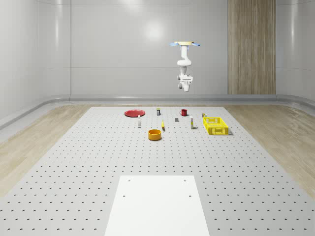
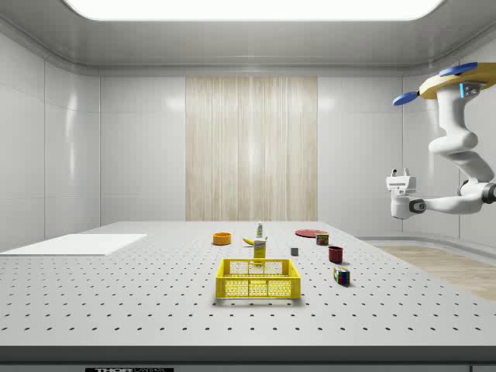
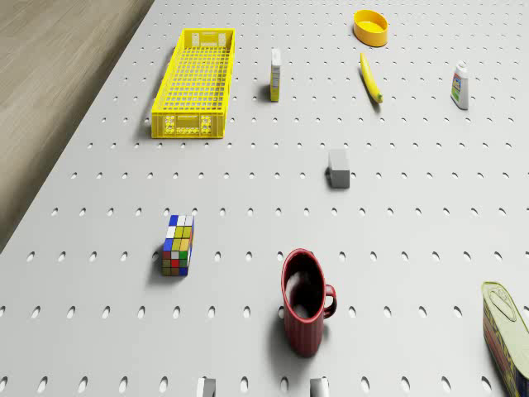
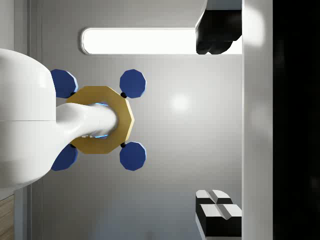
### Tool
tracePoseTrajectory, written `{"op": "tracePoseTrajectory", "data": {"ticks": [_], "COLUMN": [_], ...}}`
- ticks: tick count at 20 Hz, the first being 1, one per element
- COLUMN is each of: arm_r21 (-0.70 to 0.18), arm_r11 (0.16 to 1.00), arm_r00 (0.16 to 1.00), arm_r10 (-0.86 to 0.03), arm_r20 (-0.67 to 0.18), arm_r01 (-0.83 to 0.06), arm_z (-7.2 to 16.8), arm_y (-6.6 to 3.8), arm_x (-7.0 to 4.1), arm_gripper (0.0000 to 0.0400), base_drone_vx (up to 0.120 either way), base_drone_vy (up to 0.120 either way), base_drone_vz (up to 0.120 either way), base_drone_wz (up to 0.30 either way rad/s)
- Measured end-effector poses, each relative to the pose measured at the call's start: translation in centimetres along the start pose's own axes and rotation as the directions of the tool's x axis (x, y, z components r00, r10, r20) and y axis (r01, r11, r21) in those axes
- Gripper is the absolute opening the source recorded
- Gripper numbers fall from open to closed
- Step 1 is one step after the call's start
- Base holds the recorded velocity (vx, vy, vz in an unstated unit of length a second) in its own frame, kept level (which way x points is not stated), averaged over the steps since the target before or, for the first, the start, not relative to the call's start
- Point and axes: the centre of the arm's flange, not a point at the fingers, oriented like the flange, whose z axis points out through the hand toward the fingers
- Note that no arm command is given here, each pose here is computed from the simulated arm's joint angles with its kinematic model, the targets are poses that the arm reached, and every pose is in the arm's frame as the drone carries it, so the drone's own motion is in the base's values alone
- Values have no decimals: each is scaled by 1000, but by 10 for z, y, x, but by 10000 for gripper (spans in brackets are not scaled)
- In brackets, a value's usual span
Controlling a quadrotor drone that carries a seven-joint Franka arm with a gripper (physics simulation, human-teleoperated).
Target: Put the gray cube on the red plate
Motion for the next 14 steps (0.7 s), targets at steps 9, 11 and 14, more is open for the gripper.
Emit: {"op": "tracePoseTrajectory", "data": {"ticks": [9, 11, 14], "arm_r21": [5, 6, 8], "arm_r11": [1000, 1000, 1000], "arm_r00": [1000, 1000, 1000], "arm_r10": [0, 0, 0], "arm_r20": [-5, -6, -8], "arm_r01": [0, 0, 0], "arm_z": [-61, -71, -81], "arm_y": [2, 1, 1], "arm_x": [-2, -1, -1], "arm_gripper": [400, 400, 400], "base_drone_vx": [116, 120, 120], "base_drone_vy": [-120, -120, -120], "base_drone_vz": [0, 0, 0], "base_drone_wz": [0, 0, 0]}}
